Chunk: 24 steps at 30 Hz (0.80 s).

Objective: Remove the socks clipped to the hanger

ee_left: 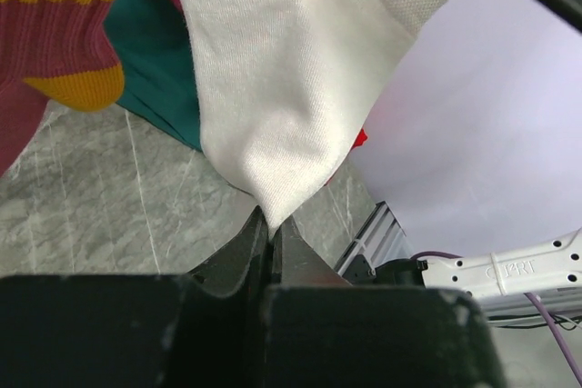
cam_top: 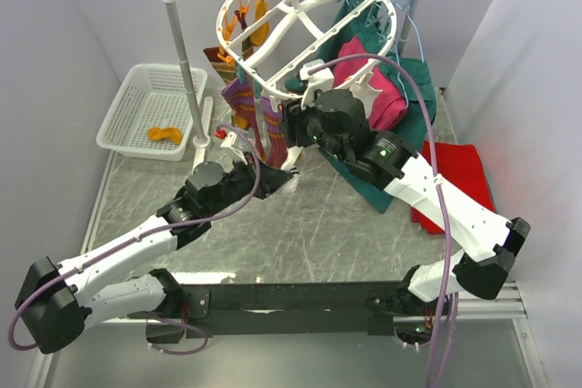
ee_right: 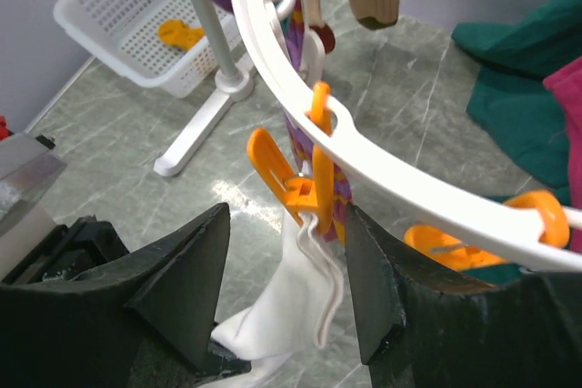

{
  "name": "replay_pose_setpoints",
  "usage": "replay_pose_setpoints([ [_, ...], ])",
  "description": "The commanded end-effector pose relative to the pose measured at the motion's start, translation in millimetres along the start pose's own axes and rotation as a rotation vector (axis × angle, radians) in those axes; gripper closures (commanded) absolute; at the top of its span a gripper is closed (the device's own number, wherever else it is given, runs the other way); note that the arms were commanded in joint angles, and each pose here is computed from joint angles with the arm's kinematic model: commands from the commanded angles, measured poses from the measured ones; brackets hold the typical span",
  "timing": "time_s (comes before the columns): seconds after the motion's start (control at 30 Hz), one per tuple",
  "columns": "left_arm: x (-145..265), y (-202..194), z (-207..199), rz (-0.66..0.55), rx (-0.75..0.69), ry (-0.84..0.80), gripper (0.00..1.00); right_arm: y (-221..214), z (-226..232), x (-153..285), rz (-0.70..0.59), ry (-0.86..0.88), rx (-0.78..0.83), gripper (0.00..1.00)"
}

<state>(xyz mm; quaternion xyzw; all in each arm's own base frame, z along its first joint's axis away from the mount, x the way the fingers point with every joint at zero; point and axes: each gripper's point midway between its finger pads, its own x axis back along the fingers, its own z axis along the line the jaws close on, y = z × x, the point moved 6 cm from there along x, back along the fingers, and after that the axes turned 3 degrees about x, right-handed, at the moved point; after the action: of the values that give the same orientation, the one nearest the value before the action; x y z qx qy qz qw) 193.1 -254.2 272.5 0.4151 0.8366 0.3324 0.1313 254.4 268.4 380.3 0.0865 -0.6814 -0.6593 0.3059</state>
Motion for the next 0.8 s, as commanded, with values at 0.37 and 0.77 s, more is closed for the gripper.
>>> replay_pose_setpoints([
  [0.37,5.9,3.4,-9.3,-0.018,0.006,-0.051,0.99,28.5,3.7,-17.9,-0.148,-0.028,0.037,0.48],
  [0.77,12.0,-13.5,13.2,0.011,0.024,0.027,0.99,21.9,1.4,-20.6,-0.141,-0.041,0.060,0.98],
])
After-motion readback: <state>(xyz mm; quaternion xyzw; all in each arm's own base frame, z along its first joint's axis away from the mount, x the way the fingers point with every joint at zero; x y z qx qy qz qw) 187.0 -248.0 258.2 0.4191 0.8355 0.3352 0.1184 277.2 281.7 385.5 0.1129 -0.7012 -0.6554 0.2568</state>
